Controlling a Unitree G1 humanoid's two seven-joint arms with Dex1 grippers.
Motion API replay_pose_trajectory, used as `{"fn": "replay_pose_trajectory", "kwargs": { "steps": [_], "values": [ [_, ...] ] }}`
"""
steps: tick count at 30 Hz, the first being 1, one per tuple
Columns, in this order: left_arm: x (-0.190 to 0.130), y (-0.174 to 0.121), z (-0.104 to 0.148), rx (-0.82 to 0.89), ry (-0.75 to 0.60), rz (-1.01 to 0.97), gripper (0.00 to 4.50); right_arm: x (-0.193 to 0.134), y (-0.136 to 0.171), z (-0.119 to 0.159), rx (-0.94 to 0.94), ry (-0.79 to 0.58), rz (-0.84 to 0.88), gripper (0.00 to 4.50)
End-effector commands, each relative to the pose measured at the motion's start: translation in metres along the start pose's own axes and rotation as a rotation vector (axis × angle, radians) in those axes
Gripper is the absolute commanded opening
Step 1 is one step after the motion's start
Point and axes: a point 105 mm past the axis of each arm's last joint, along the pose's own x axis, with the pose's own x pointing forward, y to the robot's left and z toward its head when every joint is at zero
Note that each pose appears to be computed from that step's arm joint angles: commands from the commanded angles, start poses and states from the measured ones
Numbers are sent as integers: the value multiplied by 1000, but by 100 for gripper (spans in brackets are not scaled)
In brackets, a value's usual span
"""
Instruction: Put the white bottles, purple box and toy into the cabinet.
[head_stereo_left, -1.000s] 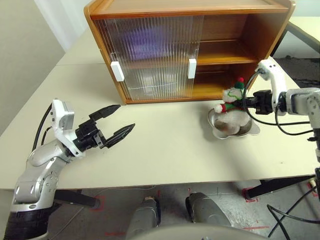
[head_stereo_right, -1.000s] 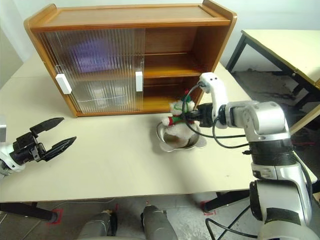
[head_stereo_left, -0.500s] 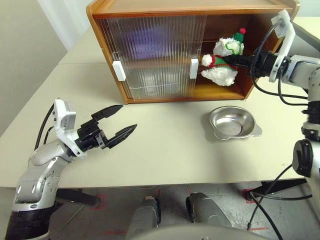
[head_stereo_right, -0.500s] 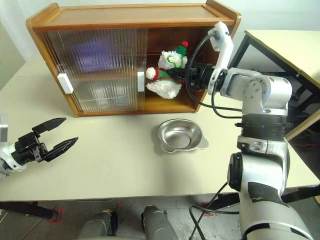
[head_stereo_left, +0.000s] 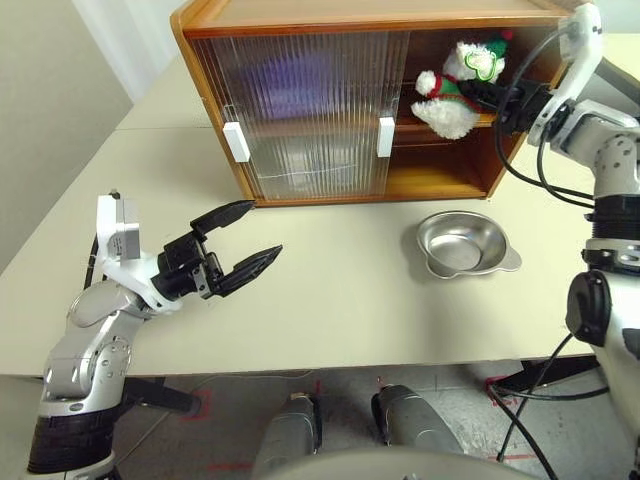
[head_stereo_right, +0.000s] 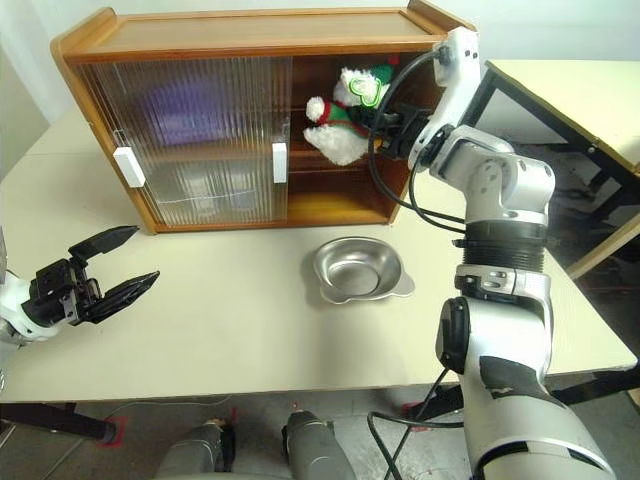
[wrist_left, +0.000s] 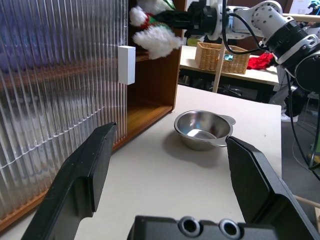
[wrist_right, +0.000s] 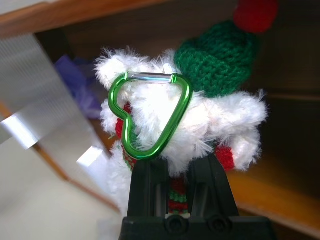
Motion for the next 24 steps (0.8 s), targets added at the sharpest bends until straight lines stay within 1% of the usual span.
{"fn": "replay_pose_trajectory", "kwargs": {
  "steps": [1, 6, 11, 17, 21, 24],
  "values": [
    [-2, 0, -5, 3, 22, 6, 450, 10, -2, 1, -74, -36, -52, 19],
    [-6, 1, -7, 7, 35, 17, 450, 25, -1, -9, -268, -15, -84, 19],
    [-12, -1, -10, 9, 52, 33, 450, 32, -5, -1, -357, -55, -135, 19],
    [-14, -2, -11, 8, 59, 39, 450, 37, -9, 1, -394, -79, -177, 19],
    [-15, -1, -12, 12, 60, 41, 450, 43, -7, -4, -448, -43, -178, 19],
    [-15, -2, -12, 13, 62, 42, 450, 42, -13, -5, -474, -34, -218, 19]
  ]
}}
